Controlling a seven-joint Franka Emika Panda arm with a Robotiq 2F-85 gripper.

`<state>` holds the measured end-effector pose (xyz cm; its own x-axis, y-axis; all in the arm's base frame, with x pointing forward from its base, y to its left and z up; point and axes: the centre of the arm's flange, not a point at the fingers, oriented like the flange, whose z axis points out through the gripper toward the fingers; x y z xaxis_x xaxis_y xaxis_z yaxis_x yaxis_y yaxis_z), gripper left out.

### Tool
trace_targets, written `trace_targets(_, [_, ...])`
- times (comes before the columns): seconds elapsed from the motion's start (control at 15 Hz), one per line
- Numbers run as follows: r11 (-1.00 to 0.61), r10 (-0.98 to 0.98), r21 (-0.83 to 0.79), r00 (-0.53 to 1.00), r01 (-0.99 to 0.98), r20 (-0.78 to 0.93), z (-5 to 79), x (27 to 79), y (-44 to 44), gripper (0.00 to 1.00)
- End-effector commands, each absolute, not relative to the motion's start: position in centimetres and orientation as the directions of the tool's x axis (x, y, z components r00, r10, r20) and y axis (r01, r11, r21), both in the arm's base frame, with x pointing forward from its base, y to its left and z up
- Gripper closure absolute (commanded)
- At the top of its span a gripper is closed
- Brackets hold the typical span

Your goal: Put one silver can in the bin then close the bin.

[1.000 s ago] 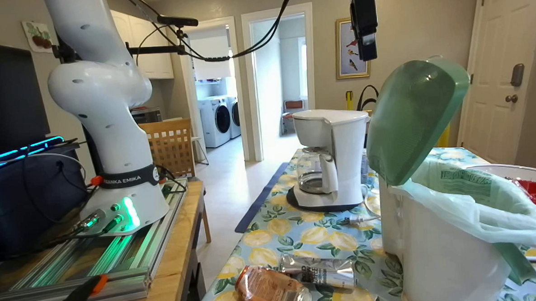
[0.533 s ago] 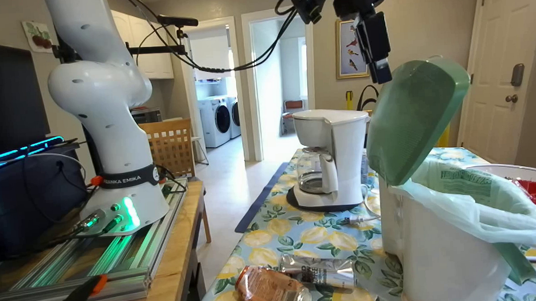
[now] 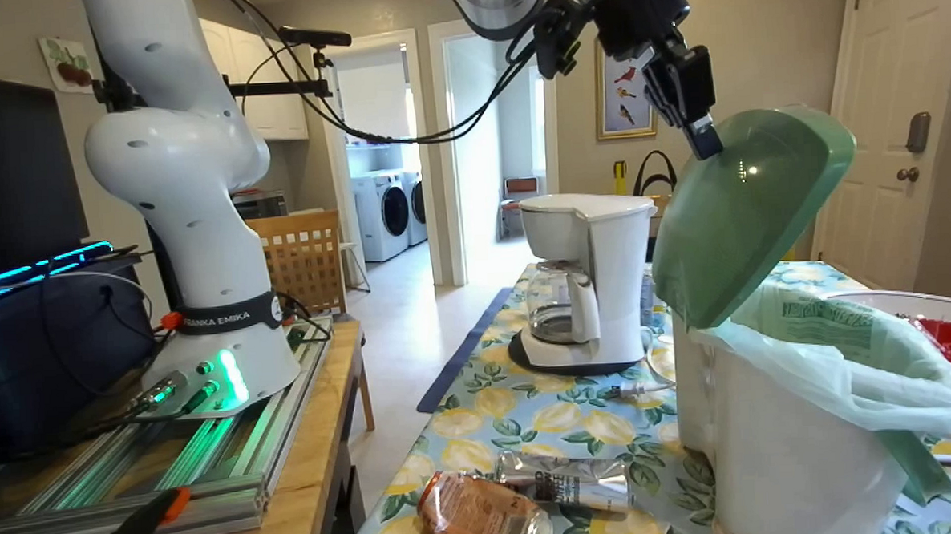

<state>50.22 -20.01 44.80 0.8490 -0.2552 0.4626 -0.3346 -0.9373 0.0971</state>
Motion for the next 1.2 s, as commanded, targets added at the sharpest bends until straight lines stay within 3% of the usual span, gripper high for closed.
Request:
trace_targets(0.0, [-0.936,-0.207,0.140,0.828,-0.322,0.522,45.0,49.9,-20.4,1.00])
trace_targets(0.87, [-0.937,-0.272,0.053,0.817,-0.345,0.509,43.0,50.5,-21.9,1.00])
trace_targets(0.93, [-0.937,-0.287,0.032,0.816,-0.349,0.503,43.5,50.3,-21.5,0.74])
trace_targets(1.0, [-0.927,-0.323,0.013,0.815,-0.375,0.480,44.1,50.0,-21.1,0.73])
trace_targets(1.13, [-0.908,-0.397,-0.046,0.824,-0.415,0.405,45.1,49.1,-20.6,0.60])
